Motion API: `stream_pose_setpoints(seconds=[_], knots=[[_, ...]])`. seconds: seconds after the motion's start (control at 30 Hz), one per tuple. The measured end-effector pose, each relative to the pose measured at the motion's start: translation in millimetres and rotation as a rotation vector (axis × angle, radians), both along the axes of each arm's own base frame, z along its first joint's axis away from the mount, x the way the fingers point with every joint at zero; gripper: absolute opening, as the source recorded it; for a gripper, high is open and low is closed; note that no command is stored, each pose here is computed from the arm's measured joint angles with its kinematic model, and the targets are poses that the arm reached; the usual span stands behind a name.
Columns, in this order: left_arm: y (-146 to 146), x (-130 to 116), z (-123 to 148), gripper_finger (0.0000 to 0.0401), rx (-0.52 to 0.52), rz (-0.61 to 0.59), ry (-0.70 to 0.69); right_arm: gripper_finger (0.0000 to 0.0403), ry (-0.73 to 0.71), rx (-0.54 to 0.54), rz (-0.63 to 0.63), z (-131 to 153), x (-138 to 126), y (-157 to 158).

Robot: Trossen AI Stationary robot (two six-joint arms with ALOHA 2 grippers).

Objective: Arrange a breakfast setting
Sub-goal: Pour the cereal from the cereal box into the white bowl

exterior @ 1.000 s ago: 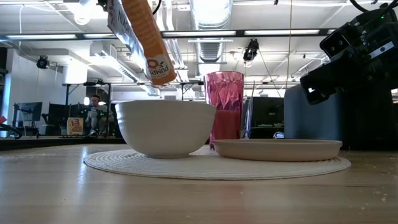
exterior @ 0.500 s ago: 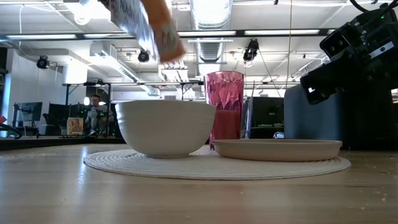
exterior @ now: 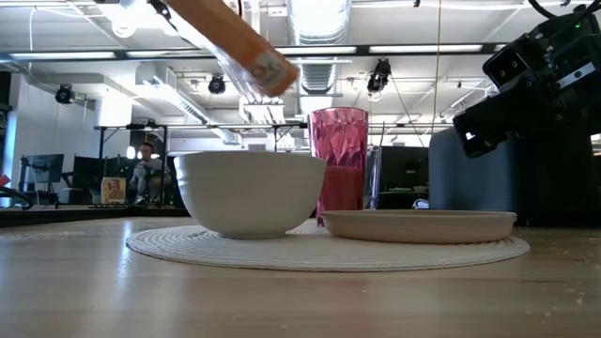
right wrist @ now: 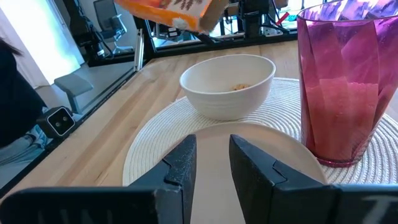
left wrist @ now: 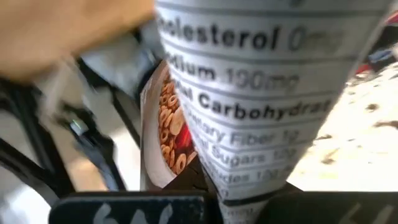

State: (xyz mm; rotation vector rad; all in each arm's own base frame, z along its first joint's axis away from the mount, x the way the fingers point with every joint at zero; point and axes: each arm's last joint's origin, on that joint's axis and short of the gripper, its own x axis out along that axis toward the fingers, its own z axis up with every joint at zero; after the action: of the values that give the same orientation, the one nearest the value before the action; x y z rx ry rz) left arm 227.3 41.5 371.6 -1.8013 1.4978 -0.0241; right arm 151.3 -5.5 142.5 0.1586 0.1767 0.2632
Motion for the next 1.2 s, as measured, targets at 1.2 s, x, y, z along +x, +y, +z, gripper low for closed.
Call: stream_pose_setpoints(seconds=[1.2], knots=[[-6.4,-37.9,32.5,0.0,0.806,-0.25,-0.624,0.0073,0.0,0.0,0.0,-0.1,0.0,0.0]])
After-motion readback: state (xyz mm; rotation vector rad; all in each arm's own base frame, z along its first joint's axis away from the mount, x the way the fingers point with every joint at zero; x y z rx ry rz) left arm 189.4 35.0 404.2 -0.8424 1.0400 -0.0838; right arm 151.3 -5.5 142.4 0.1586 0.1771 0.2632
